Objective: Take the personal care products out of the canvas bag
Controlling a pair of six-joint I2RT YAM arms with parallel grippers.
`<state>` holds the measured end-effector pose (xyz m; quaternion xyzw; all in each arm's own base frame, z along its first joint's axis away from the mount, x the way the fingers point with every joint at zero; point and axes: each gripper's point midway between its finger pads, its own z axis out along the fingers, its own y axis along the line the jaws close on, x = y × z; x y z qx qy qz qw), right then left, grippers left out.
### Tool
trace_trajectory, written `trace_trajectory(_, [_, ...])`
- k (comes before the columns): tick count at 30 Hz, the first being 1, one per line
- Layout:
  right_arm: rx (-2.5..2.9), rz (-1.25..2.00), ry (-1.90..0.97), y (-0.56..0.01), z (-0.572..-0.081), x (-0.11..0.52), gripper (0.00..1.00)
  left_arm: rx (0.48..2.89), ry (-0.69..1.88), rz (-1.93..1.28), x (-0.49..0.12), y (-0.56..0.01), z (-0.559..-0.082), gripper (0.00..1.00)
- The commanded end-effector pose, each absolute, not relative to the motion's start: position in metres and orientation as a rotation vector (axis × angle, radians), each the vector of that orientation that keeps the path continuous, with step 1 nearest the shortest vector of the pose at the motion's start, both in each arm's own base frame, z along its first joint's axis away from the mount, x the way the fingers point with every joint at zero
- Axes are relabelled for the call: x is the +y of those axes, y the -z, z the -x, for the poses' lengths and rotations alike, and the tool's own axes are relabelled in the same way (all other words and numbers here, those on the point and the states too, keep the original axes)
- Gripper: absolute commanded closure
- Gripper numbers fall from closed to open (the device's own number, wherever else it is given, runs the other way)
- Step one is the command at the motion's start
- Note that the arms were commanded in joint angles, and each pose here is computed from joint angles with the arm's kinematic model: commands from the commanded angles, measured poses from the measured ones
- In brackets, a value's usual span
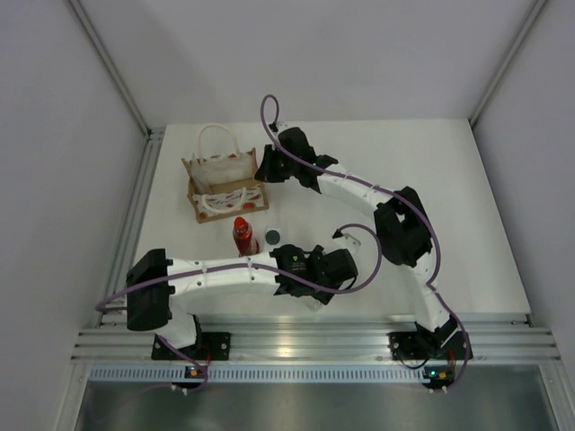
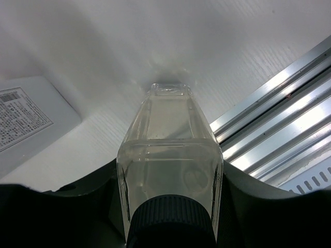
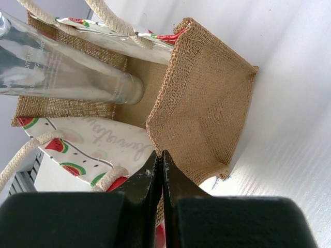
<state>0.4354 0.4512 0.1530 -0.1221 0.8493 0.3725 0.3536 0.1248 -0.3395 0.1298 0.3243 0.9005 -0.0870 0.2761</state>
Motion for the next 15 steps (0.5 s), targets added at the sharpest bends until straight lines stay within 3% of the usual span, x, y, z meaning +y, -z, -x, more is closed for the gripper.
trace_trajectory(1, [2.172, 0.324, -0.956, -0.176, -0.439, 0.445, 1.0, 2.343, 0.403, -0.749, -0.367, -0.147, -0.134, 1.0])
trace_trajectory(3, [2.175, 0.325, -0.954, -0.175, -0.438, 0.446, 1.0, 2.362, 0.387, -0.753, -0.366, -0.138, -0.132, 1.0])
trace_trajectory(6, [2.175, 0.325, -0.954, -0.175, -0.437, 0.446, 1.0, 2.38, 0.363, -0.754, -0.364, -0.129, -0.132, 0.9])
trace_trajectory(10, [2.172, 0.329, -0.961, -0.177, -0.435, 0.449, 1.0, 2.385, 0.353, -0.754, -0.363, -0.126, -0.132, 0.48])
trace_trajectory(15, [2.172, 0.331, -0.959, -0.176, -0.435, 0.45, 1.0, 2.353, 0.36, -0.722, -0.356, -0.14, -0.137, 0.27])
